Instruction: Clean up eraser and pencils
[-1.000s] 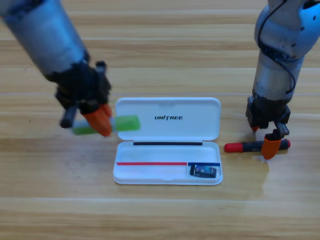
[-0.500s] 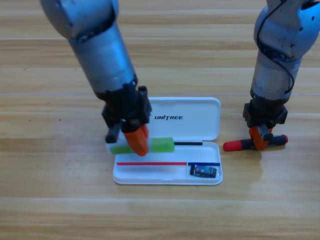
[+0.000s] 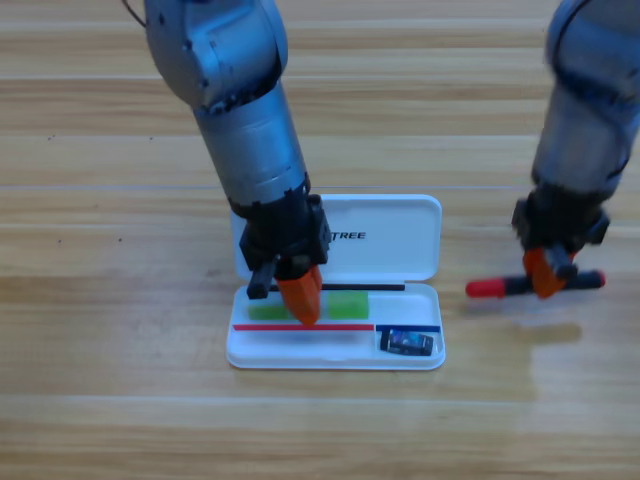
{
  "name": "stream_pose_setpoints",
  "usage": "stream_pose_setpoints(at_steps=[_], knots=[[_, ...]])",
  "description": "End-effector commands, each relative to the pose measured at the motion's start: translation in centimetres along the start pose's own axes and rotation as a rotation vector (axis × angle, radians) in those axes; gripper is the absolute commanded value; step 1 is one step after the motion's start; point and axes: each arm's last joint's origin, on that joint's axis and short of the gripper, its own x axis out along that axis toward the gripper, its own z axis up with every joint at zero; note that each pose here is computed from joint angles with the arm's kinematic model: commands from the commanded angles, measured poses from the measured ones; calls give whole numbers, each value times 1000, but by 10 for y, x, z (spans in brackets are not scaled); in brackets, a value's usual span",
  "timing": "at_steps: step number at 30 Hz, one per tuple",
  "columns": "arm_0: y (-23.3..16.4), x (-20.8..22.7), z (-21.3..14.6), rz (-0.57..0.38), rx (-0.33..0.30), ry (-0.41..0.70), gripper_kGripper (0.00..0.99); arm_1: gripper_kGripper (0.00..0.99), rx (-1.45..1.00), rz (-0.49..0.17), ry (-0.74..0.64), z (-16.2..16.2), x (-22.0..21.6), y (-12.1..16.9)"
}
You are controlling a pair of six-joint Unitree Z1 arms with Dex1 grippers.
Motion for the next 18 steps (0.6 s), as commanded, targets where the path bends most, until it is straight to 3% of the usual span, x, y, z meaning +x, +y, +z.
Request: stream_pose_setpoints(at_steps=[1,7,18], knots=[[4,33,4,-64,-5,44,0,0,-12,-57,-55,4,-56,47],[4,41,2,-77,-10,59,0,0,-7,-60,-64,16,-62,61],[4,42,1,-79,-15,62,0,0,-3,-35,-50,30,-50,59]])
